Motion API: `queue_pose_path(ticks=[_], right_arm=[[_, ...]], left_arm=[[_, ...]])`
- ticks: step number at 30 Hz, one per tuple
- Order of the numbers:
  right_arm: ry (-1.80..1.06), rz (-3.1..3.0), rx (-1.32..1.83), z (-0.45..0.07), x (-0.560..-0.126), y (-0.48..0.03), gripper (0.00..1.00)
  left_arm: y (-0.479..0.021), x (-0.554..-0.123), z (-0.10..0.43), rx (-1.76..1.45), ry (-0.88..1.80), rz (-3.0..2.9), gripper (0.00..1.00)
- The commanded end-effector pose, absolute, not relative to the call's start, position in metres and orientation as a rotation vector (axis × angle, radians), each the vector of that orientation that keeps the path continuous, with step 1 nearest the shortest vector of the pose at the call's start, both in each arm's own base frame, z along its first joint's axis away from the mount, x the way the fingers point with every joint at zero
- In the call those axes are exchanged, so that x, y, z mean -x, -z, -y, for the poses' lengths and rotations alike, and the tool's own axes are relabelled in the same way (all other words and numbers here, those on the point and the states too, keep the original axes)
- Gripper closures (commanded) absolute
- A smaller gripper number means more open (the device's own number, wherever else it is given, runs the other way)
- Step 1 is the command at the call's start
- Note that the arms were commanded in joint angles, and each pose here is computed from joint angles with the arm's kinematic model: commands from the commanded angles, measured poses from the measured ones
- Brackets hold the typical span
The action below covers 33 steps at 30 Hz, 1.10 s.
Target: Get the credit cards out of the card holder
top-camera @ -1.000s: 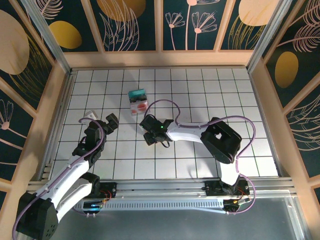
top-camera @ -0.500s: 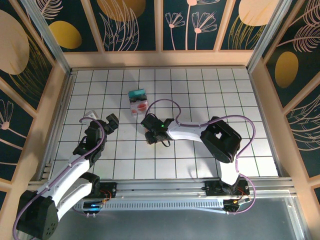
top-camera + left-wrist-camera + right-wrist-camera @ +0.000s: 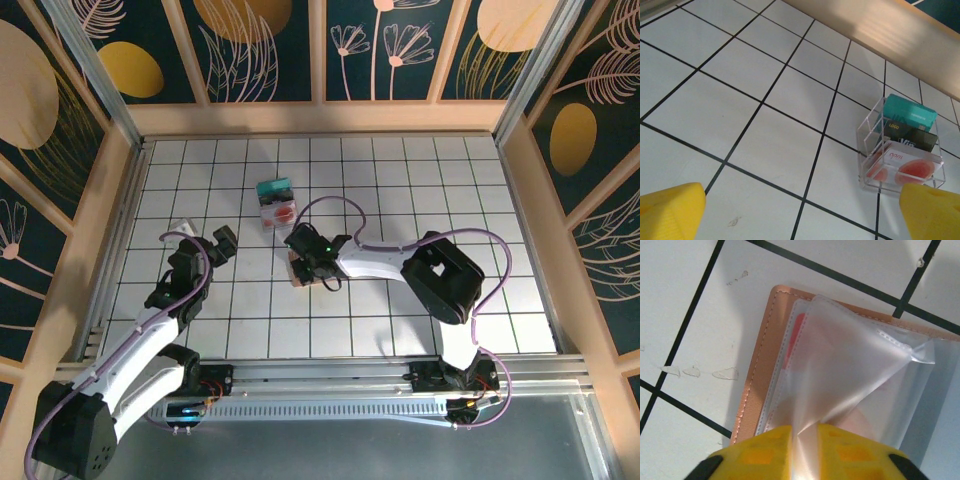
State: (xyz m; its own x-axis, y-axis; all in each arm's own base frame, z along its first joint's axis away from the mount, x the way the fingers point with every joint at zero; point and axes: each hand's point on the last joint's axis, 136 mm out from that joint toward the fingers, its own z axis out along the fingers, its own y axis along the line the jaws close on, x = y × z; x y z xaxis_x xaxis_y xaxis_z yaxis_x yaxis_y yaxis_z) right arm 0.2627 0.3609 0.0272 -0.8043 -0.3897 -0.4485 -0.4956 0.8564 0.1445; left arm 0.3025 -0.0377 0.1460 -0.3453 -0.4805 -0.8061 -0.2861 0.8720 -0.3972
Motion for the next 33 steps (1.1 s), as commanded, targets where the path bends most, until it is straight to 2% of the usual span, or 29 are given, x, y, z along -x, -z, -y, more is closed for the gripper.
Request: queue_pose_path(ticks=[1, 13, 20, 33], right_arm=[[-0.415, -2.620, 0.611, -0.361, -0.264, -0.036, 0.85], [-0.483, -2.574, 0.510, -0.354, -0.277, -0.066, 0.87], [-0.568, -2.563, 0.420, -0.339, -0.285, -0.074, 0.86], [-0.919, -2.511, 0.309, -0.333, -0.288, -0.091, 0.85]], left_arm=[[-0.159, -0.307, 0.037, 0.529, 0.197, -1.943, 0.01], [-0.165, -0.316, 0.061, 0.392, 0.265, -2.001, 0.01], [-0.167, -0.318, 0.096, 0.297, 0.380, -2.012, 0.01], [-0.112, -0.315, 0.187, 0.047, 0.388, -2.168, 0.01]])
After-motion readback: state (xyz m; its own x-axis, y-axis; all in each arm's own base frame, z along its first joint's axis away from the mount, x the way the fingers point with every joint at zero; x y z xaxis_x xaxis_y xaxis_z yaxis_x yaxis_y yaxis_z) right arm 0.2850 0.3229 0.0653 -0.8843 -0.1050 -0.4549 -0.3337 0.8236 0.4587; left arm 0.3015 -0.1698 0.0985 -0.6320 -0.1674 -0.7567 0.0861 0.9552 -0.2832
